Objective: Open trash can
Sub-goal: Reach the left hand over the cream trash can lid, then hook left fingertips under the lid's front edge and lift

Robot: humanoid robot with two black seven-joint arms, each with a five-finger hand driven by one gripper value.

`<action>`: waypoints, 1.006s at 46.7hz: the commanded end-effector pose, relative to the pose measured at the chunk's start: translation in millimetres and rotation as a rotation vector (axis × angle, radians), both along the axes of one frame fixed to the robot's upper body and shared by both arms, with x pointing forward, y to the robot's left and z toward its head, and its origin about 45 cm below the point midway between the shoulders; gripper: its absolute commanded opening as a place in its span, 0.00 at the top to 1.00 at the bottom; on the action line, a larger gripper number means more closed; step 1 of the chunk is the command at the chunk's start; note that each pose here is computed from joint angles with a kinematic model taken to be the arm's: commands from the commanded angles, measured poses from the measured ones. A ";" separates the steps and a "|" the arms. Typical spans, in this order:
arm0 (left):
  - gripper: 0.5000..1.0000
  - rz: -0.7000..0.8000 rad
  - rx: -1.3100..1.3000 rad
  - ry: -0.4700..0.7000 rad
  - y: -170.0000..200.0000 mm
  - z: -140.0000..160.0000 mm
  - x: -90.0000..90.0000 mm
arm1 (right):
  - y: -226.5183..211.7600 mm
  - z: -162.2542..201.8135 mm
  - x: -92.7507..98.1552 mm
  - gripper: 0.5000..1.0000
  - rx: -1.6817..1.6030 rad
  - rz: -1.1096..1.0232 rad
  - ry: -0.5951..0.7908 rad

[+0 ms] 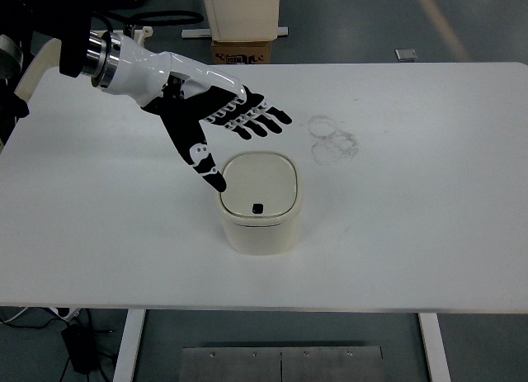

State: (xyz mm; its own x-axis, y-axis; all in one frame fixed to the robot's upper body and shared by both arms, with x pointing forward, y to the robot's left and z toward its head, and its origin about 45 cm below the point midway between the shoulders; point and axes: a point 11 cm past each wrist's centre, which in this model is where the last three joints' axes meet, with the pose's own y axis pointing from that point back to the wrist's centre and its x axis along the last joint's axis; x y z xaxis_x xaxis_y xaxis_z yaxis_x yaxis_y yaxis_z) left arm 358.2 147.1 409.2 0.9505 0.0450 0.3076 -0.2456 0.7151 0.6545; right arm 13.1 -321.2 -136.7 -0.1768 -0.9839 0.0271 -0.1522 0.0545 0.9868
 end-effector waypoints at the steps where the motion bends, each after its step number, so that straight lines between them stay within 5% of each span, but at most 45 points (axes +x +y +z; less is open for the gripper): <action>1: 0.00 -0.011 0.040 0.012 0.2 -10.6 -2.1 | 0.0 0.0 -0.1 0.01 0.000 0.000 0.000; 47: 0.00 -0.092 0.153 0.095 -11.6 -72.8 -14.8 | 0.0 0.0 -0.1 0.01 0.000 0.000 0.000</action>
